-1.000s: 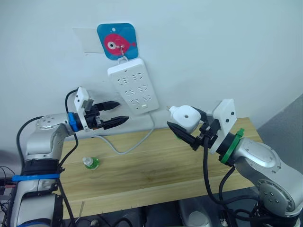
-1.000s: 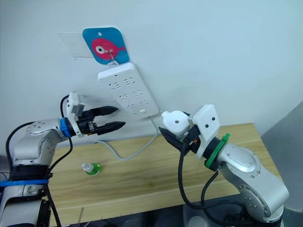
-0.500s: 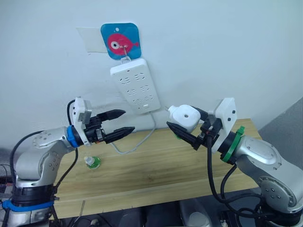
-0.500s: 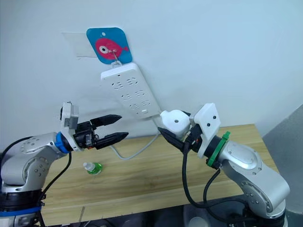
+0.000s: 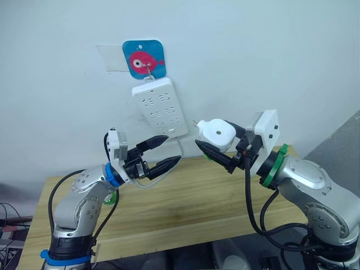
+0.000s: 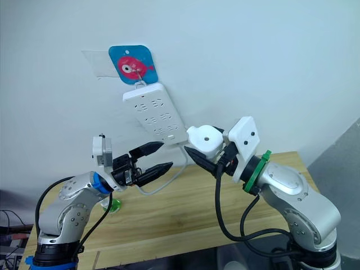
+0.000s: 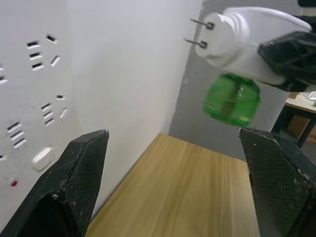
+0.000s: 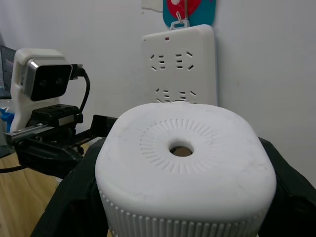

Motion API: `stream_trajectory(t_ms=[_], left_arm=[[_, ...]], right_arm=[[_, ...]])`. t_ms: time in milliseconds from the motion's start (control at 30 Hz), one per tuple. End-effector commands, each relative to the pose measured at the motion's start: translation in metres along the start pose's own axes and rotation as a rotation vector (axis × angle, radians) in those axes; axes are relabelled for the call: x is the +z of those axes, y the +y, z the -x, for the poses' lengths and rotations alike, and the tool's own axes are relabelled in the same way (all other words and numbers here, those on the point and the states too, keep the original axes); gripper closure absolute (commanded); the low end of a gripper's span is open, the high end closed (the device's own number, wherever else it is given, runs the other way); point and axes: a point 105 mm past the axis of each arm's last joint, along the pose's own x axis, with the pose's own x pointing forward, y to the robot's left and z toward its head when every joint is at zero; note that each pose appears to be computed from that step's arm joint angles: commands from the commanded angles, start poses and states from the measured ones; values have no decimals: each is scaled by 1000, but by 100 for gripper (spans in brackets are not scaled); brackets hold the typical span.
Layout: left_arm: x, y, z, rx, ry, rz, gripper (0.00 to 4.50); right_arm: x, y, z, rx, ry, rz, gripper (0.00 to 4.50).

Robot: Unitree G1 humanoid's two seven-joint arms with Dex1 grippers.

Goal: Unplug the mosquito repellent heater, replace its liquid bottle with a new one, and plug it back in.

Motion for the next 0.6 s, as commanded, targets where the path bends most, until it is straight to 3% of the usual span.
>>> stream_trajectory(t_ms=[33,167,600], left_arm=[[9,-4,1,-30,-21,-42,4],[12,-4,0,-37,-47,-24,4],[26,-19,-19,-94,-149,9,4]], right_arm=[[12,3,1,14,-50,32,146],[13,0,1,-4,-61,2,146],[30,-18,-3,-95,-216,-466,146]])
